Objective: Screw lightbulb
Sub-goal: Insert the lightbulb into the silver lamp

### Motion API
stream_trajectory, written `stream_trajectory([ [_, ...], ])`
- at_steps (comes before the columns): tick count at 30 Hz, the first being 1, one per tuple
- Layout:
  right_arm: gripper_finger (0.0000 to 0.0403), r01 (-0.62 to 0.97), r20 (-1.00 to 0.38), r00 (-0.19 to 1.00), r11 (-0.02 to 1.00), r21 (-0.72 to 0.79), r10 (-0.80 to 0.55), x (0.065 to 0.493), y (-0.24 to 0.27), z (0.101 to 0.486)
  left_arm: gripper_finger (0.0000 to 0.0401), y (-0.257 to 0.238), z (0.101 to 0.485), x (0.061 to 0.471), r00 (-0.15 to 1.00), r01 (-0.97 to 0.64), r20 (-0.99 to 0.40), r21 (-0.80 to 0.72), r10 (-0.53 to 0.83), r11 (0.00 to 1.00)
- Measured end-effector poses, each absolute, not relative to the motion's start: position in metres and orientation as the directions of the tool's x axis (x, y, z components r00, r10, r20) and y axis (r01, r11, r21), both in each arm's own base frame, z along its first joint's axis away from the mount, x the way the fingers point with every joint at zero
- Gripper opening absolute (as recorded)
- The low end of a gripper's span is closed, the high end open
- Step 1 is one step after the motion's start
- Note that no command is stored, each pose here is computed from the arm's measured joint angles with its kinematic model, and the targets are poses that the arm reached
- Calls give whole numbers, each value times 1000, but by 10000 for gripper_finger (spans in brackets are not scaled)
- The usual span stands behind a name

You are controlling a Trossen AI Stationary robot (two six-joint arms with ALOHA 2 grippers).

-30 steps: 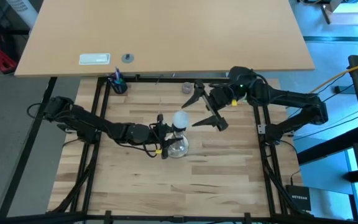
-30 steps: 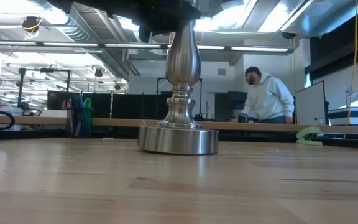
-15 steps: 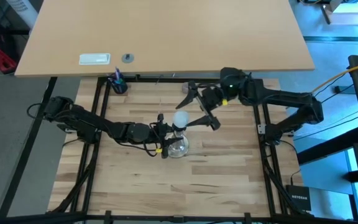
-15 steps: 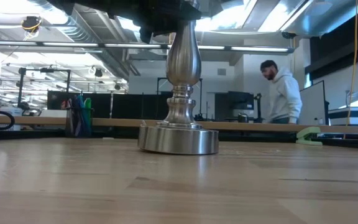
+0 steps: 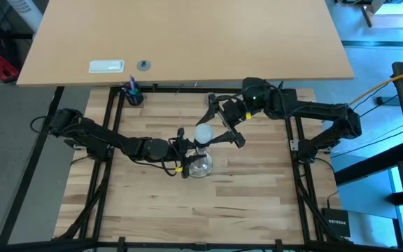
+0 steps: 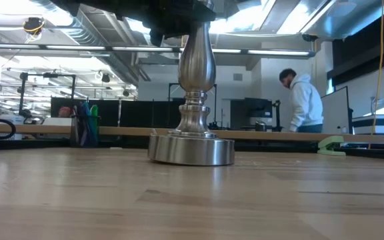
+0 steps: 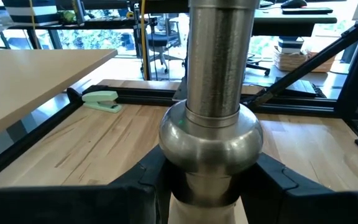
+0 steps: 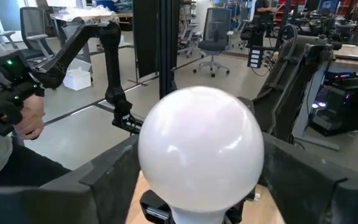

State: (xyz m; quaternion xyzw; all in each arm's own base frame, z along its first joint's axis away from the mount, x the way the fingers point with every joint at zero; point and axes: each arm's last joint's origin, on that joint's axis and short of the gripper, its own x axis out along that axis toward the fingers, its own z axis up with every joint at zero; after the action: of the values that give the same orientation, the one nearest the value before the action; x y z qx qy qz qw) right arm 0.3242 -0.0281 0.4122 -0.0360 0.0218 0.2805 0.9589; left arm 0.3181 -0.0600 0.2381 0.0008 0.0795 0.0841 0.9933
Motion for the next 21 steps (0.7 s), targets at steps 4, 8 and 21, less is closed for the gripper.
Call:
stream_trajectory([
  [4, 256, -534, -62, 845, 844, -57, 530, 324, -28, 412, 124, -60, 238, 318, 973, -167, -158, 14, 167, 986],
  [8, 236, -511, -66, 859, 857, -58, 508, 325, -23, 412, 124, -60, 238, 318, 973, -168, -159, 13, 168, 986],
  [21, 236, -216, -138, 970, 971, -101, 201, 325, 17, 410, 124, -60, 237, 318, 973, -169, -162, 0, 167, 986],
])
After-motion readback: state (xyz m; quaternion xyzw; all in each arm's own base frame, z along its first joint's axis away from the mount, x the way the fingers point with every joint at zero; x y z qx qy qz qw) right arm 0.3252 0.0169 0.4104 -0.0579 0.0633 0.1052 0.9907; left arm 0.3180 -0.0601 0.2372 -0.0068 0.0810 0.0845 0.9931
